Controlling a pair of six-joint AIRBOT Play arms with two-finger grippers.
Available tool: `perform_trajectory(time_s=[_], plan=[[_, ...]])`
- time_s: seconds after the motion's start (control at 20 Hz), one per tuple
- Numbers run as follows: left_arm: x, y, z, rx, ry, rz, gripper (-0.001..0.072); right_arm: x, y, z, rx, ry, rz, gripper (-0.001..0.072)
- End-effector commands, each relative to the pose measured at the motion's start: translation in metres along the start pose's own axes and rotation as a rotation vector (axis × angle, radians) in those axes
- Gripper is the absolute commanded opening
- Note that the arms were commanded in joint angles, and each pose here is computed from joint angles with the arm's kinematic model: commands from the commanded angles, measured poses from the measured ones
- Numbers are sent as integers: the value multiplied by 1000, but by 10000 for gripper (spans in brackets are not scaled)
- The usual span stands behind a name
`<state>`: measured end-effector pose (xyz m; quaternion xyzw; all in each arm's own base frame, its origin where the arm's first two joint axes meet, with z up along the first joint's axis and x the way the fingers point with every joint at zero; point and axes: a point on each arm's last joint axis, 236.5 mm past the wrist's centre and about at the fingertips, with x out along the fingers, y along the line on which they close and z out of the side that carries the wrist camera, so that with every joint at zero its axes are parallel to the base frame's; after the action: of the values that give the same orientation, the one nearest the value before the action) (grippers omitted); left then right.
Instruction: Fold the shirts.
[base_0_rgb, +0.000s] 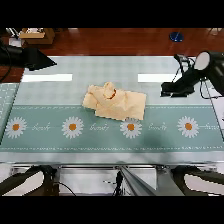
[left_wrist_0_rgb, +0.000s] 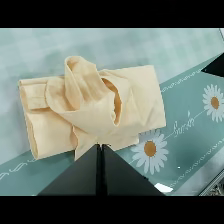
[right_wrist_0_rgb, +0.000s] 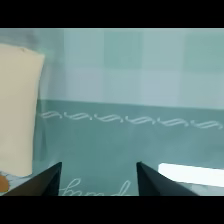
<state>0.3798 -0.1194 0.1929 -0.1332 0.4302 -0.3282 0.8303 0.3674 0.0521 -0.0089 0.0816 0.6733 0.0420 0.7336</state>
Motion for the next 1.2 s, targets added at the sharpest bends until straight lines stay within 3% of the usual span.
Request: perform_trajectory(time_s=[0.0,0.2,0.6,0.65,0.7,0.75,1.0,1.15], plan=[[0,5,-2,1,9,20,24,25,18,-11,243,21,334,552],[0,5,-2,2,9,21,24,60,57,-6,372,-69,521,552],[0,5,-2,1,9,21,24,116,109,-20,416,-22,524,530],[0,5,-2,1,9,21,24,120,114,-22,424,-9,535,442],[0,5,-2,1,9,21,24,120,118,-22,416,-9,547,202],[0,5,-2,1,9,21,23,115,123,-21,405,-12,571,34],[0,6,-2,1,9,21,24,4,126,7,93,-170,650,30],[4,10,-3,4,18,20,24,-100,89,36,131,-384,567,30]])
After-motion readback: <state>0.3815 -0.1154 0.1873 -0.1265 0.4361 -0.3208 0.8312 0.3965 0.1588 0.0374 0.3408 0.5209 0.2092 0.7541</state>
